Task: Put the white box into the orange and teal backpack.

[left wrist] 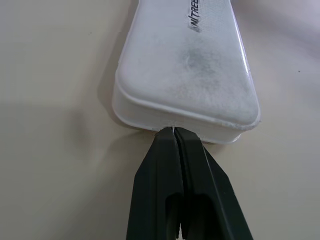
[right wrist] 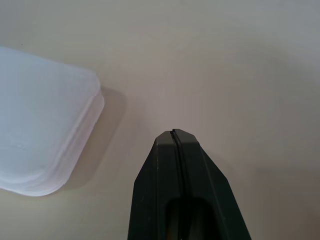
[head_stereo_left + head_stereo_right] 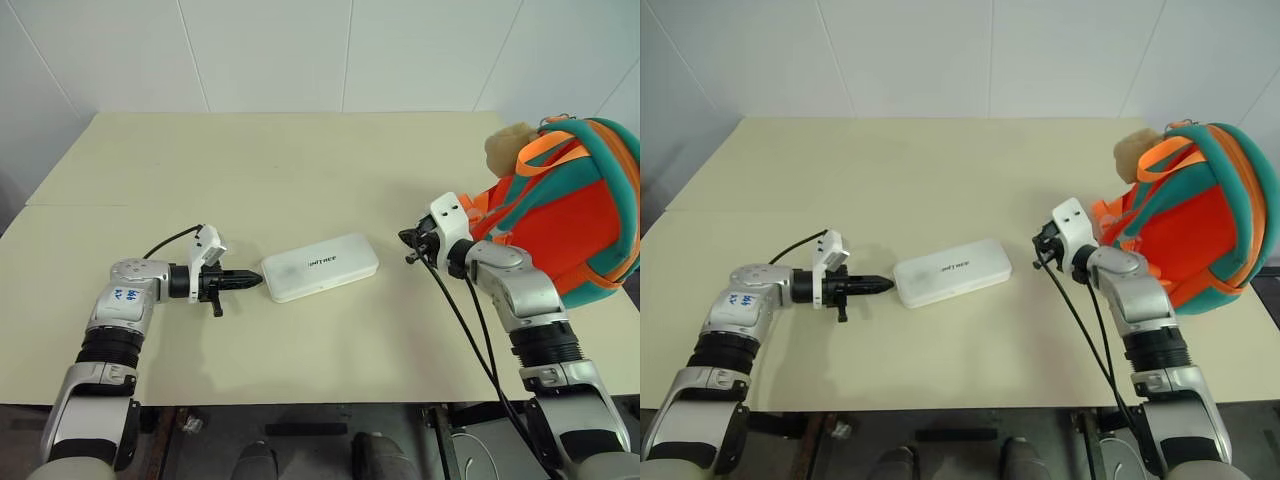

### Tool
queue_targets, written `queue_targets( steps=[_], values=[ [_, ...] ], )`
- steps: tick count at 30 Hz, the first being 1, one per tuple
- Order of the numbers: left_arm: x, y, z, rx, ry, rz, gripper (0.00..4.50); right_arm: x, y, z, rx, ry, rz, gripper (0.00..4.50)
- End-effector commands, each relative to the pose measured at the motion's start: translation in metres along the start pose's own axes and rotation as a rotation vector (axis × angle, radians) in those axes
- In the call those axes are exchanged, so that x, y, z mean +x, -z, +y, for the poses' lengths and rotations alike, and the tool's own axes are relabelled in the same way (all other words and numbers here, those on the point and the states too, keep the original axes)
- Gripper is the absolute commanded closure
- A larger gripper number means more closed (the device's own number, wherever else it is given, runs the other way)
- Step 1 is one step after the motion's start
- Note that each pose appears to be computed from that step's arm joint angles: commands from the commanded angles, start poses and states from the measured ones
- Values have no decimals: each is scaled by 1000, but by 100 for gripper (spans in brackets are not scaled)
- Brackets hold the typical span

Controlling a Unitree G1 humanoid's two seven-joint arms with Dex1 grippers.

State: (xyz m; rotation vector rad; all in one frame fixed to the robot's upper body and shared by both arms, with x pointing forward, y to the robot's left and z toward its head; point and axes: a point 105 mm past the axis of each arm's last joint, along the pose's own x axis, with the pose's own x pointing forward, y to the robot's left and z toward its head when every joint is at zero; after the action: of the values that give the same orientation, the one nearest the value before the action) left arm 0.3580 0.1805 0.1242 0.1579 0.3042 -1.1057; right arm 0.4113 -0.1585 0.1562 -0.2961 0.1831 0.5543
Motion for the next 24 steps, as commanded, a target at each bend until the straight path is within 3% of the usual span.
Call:
queue_targets(
  steps=[1,15,24],
  values=[
    [-1,-12,-2,28,-4,-59,446,4,-9,4,-36,-25,-27,450],
    [3,-9,-5,30,9,-60,446,-2,-9,50,-34,-223,-10,450],
    [4,-11,-7,43,20,-63,446,6,-8,26,-35,-81,-16,450]
  ],
)
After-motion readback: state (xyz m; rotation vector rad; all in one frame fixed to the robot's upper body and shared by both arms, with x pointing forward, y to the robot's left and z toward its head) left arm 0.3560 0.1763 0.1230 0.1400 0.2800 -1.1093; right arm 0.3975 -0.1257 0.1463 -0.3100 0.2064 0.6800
